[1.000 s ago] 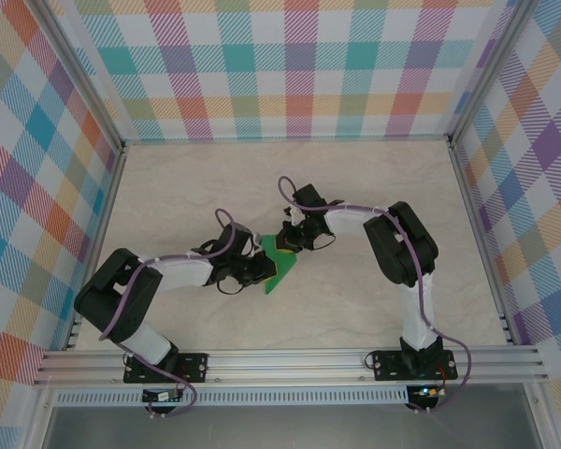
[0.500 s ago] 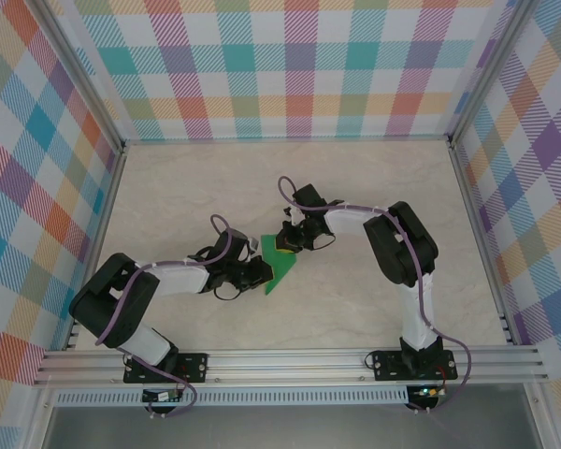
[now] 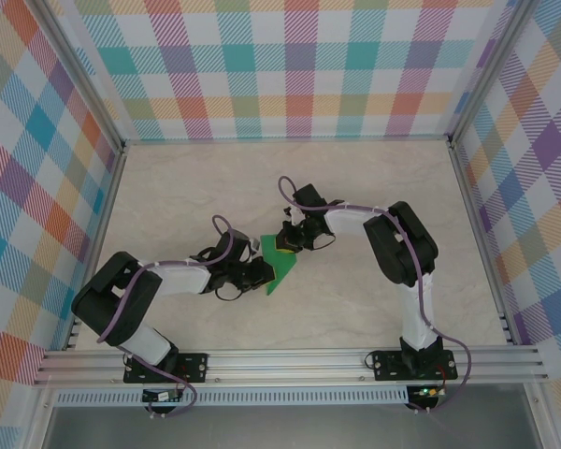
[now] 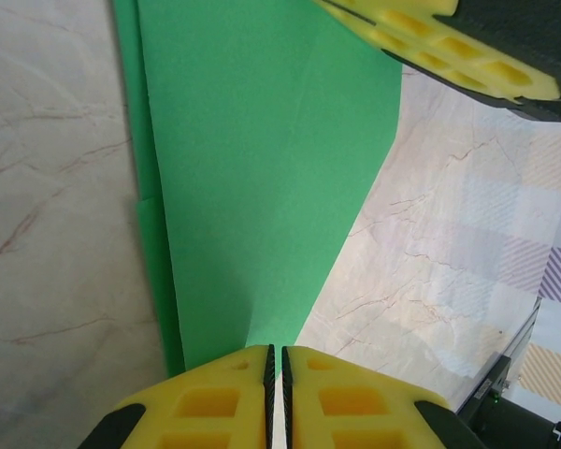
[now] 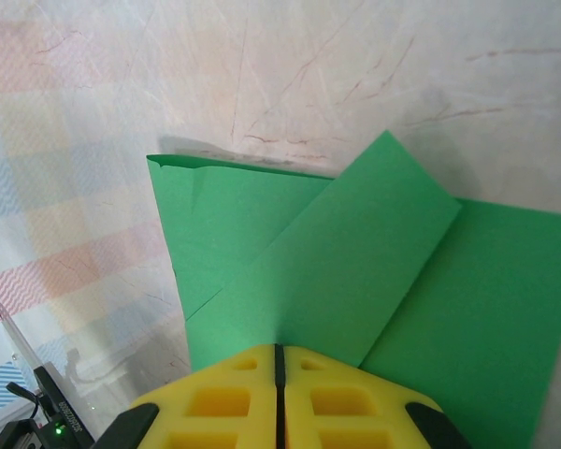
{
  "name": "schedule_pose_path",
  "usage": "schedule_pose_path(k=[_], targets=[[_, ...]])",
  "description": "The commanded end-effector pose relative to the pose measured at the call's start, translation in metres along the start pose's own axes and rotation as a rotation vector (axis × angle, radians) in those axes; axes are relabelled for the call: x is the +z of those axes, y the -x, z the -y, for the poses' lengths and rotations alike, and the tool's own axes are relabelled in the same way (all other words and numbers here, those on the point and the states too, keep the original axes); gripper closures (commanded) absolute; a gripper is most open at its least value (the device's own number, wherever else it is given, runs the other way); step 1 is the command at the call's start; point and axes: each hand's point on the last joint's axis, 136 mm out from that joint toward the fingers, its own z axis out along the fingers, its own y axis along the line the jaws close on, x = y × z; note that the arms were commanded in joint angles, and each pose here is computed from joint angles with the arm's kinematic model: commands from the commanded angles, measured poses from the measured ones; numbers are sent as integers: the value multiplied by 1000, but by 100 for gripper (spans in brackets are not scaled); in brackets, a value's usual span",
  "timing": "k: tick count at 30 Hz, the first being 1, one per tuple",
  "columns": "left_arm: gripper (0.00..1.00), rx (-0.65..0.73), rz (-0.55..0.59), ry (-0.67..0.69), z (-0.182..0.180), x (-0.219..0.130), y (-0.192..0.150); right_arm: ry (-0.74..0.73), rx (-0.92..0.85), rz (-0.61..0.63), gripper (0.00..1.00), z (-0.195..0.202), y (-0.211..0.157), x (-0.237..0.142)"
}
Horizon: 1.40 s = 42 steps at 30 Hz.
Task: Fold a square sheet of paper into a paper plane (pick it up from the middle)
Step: Fourth fold the wing at the center of the table.
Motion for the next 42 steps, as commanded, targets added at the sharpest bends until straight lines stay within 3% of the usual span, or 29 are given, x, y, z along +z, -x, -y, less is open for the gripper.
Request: schedule_pose_path(k=[1, 19, 33, 42], targets=[[86, -5, -39, 18, -9, 6, -11, -144, 77, -42, 90, 49, -14, 19], [86, 20, -72, 106, -22, 9, -25, -158, 89, -48, 90, 52, -15, 19], [98, 45, -145, 217, -47, -1, -63, -188, 115, -55, 90, 59, -17, 20], [99, 17, -157, 206, -57, -9, -81, -208, 129, -59, 90, 63, -15, 23]])
